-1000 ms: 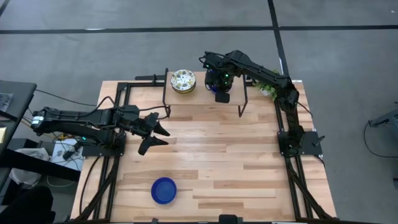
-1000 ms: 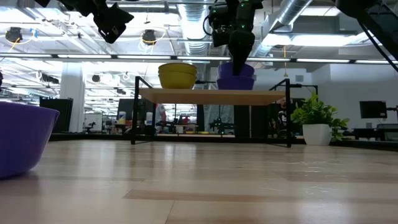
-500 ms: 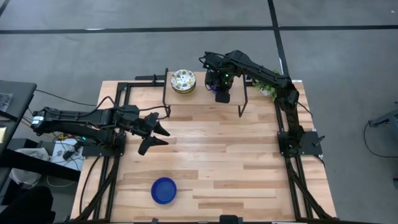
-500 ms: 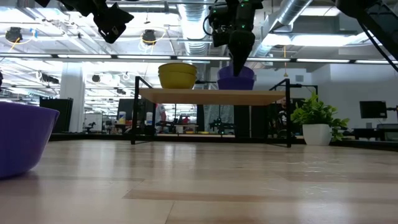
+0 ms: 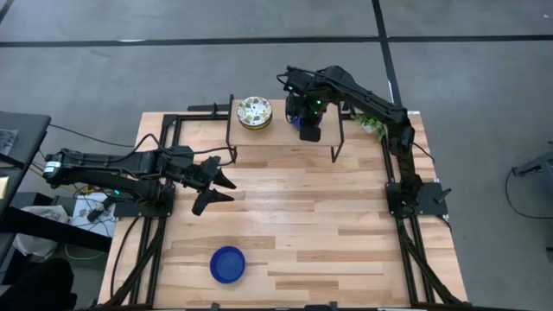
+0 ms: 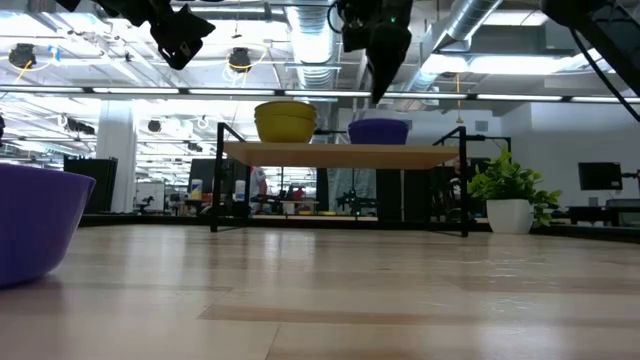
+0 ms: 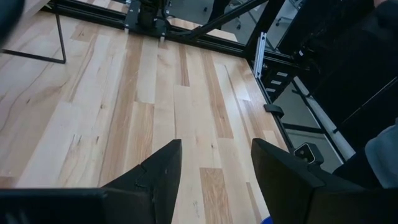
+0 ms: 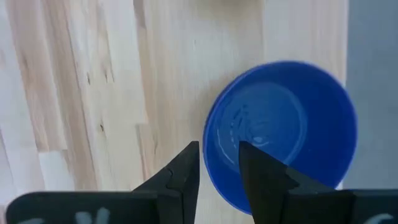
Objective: Pick & Place Mini bowls
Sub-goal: Stack the blue bowl on top of the blue bowls on the shelf
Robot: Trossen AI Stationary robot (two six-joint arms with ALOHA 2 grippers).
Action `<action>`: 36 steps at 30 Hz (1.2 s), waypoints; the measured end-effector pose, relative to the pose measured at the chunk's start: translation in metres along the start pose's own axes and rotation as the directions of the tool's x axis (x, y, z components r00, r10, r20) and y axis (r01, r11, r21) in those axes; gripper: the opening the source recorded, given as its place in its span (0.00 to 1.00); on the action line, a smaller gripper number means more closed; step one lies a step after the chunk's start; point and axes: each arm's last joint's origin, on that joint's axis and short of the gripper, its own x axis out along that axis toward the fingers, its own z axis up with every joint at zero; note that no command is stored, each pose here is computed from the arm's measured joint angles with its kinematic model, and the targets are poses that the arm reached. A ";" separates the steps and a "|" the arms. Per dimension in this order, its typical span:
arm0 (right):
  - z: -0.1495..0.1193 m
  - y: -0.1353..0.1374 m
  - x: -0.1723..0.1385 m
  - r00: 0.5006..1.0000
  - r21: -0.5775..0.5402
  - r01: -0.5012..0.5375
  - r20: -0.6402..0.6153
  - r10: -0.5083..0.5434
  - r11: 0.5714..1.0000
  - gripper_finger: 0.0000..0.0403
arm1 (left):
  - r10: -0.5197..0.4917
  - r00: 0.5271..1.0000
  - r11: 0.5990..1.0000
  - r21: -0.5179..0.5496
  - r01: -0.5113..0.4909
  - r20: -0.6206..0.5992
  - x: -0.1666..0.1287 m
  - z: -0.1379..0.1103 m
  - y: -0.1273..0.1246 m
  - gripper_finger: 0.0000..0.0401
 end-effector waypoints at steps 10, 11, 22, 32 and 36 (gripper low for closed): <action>0.009 0.018 -0.007 0.987 0.055 -0.143 0.083 0.138 0.988 0.25 | 0.000 1.000 1.000 0.000 0.000 0.000 0.000 0.000 0.000 0.48; 0.011 0.023 -0.008 0.977 0.043 -0.193 0.102 0.188 0.980 0.25 | 0.000 1.000 1.000 0.000 0.000 0.000 0.000 0.000 0.000 0.48; 0.019 0.084 -0.036 0.883 -0.148 -0.407 0.189 0.430 0.901 0.25 | 0.000 1.000 1.000 -0.005 0.000 -0.004 0.000 0.000 0.000 0.48; -0.039 0.089 -0.128 0.873 -0.025 -0.311 0.387 0.296 0.950 0.25 | -0.001 1.000 1.000 -0.004 0.001 0.000 0.000 0.000 0.000 0.48; -0.067 0.097 -0.161 0.864 0.035 -0.253 0.458 0.209 0.967 0.25 | -0.001 1.000 1.000 -0.004 0.001 0.000 0.000 0.000 0.000 0.48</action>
